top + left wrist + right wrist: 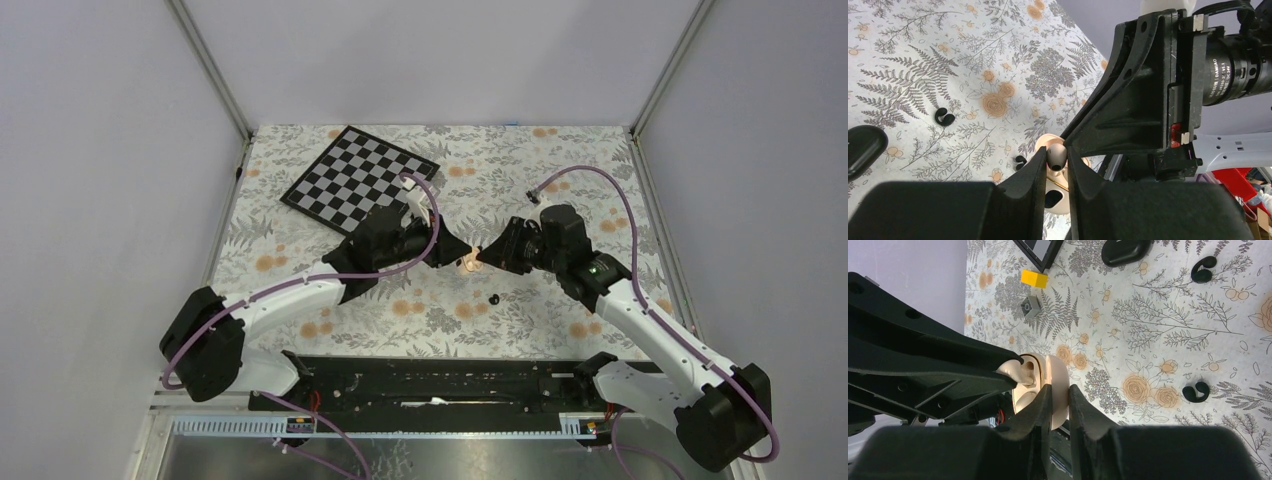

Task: Insert the wireless bluetooth earbuds into the charging case
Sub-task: Place the earbud in the charging case.

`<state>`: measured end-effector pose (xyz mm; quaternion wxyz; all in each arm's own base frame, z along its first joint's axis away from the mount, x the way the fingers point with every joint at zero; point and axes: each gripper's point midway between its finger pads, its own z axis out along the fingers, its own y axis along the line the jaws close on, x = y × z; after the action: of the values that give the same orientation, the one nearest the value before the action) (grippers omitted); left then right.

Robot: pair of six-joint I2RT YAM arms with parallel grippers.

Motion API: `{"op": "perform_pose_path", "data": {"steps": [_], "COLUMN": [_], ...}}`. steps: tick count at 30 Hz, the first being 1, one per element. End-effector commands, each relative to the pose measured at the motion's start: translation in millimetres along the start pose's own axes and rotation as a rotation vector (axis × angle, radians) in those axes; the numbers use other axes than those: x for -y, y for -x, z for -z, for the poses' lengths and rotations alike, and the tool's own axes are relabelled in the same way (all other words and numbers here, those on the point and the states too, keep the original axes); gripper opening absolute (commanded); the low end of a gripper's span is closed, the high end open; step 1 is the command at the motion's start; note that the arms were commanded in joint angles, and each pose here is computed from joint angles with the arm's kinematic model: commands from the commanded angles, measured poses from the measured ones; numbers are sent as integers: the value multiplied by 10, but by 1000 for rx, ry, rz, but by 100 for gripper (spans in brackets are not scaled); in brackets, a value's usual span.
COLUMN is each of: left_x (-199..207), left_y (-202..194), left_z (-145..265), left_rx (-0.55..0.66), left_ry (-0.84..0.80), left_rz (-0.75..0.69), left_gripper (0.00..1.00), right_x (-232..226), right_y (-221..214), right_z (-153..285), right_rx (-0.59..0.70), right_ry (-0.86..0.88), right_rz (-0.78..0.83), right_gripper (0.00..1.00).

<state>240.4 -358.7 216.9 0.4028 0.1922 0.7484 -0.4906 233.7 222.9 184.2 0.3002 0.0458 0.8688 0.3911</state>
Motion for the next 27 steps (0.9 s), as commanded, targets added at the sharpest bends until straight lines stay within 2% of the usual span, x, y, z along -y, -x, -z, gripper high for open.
{"op": "perform_pose_path", "data": {"steps": [1, 12, 27], "left_x": [20, 84, 128], "left_y": [34, -15, -42], "left_z": [94, 43, -7], "left_rx": [28, -22, -61], "left_ry": [-13, -57, -72], "left_rz": [-48, -64, -57], "left_gripper": [21, 22, 38], "right_x": [-252, -273, -289], "right_y": [223, 218, 245], "right_z": [92, 116, 131], "right_rx": [86, 88, 87], "right_ry": [101, 113, 105], "right_rz": [-12, -2, 22], "right_gripper": [0, 0, 0]}}
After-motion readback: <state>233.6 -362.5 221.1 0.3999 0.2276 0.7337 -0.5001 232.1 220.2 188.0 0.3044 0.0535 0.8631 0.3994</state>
